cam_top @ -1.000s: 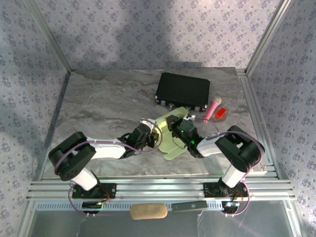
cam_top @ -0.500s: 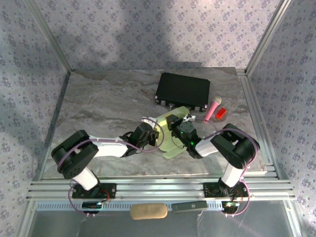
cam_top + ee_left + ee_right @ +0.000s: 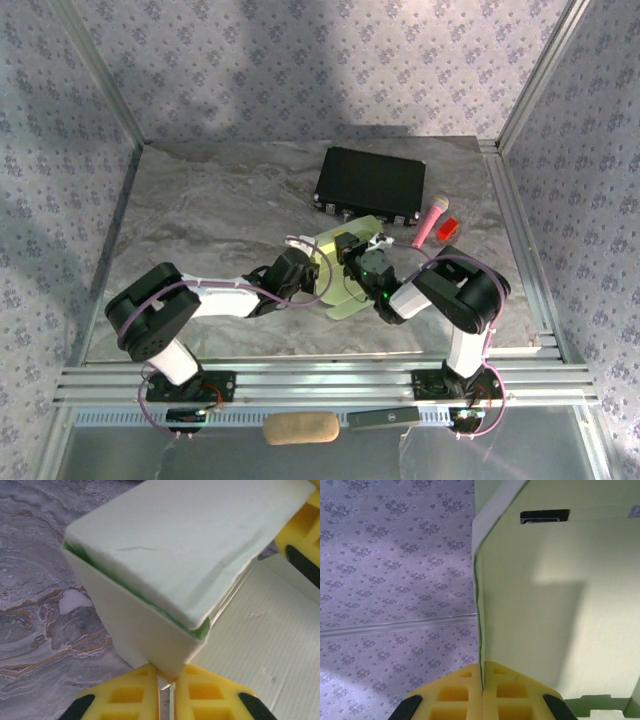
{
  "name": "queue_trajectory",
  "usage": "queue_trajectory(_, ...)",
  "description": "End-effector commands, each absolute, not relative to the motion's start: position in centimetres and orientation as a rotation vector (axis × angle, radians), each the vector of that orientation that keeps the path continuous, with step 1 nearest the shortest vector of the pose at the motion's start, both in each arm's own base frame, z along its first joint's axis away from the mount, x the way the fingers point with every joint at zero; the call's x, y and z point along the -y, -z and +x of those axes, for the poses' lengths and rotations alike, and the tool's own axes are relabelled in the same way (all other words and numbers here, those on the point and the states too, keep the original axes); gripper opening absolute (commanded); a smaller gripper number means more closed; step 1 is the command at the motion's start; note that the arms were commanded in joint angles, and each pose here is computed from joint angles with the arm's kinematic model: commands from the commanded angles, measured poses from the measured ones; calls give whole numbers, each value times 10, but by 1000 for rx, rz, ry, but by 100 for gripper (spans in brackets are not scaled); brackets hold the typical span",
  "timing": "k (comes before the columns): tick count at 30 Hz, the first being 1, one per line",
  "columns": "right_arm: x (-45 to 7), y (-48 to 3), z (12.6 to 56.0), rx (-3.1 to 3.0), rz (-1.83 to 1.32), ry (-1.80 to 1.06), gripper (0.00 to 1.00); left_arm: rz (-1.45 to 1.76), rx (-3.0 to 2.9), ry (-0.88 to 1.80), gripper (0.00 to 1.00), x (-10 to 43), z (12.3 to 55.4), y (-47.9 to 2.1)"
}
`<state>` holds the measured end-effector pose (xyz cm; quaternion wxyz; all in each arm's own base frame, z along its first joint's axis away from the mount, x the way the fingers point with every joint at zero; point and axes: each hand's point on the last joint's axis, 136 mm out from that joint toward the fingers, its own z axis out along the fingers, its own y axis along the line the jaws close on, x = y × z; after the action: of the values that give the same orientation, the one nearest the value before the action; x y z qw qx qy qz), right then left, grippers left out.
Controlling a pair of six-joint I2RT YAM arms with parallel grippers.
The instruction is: Fold the paper box
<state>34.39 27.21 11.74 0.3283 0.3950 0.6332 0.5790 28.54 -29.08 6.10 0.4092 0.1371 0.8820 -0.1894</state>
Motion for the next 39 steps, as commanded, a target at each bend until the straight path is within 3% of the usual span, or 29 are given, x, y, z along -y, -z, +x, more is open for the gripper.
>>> queue_trajectory(1, -291, -68, 317, -1898, 1017, -1445, 0, 316, -2147, 540, 7, 310, 299, -83)
queue_trajectory(4, -293, -69, 316, -1896, 1017, -1451, 0, 298, -2152, 515, 0, 311, 301, -83)
queue_trajectory(16, -294, -71, 315, -1894, 1021, -1462, 0, 245, -2177, 327, 0, 310, 309, -75)
queue_trajectory(23, -293, -75, 315, -1886, 1022, -1470, 0, 232, -2161, 313, 15, 305, 316, -81)
queue_trajectory(31, -293, -77, 316, -1886, 1023, -1472, 0, 178, -2153, 295, 17, 293, 329, -85)
queue_trajectory(34, -293, -76, 315, -1887, 1028, -1470, 0, 163, -2147, 280, 23, 291, 332, -87)
queue_trajectory(39, -293, -77, 317, -1882, 1033, -1475, 0, 155, -2147, 259, 20, 292, 338, -88)
